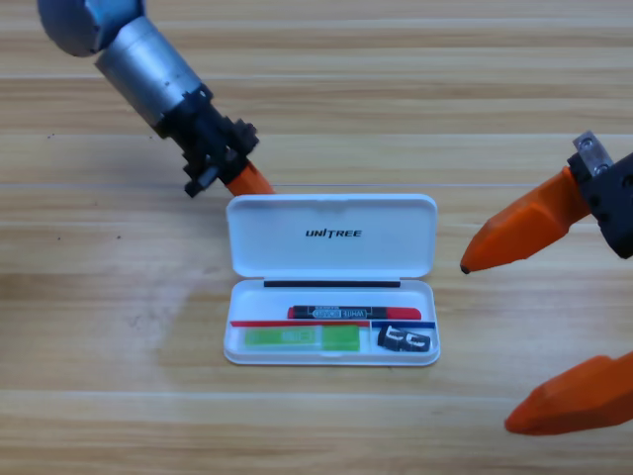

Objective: Clean up eraser and pencils

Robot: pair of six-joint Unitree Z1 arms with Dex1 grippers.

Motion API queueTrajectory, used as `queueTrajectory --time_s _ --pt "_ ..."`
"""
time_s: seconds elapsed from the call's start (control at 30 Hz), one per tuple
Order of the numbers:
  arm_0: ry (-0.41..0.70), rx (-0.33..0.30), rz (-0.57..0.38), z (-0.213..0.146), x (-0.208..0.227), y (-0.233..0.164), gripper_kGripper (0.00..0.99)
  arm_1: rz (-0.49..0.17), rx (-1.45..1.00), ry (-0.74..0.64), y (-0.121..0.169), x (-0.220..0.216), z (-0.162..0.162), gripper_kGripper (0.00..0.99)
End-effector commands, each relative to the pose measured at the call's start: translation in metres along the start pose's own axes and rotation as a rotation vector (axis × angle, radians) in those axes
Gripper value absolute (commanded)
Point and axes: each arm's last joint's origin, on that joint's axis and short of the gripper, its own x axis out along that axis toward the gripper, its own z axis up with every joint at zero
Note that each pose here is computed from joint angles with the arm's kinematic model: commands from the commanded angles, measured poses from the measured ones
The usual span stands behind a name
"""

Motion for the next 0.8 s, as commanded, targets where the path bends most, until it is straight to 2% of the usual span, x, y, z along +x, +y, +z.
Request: queueTrajectory --time_s 0.03,0.8 --pt "0.029 -0.006 -0.08 0.01 0.027 -0.015 0.0 0.012 0.018 -0.003 0.002 0.001 -0.007 0.986" --pt "0.109 0.01 -0.109 0.034 0.049 -0.041 0.0 0.04 0.029 0.004 -0.001 0.008 -0.006 0.986"
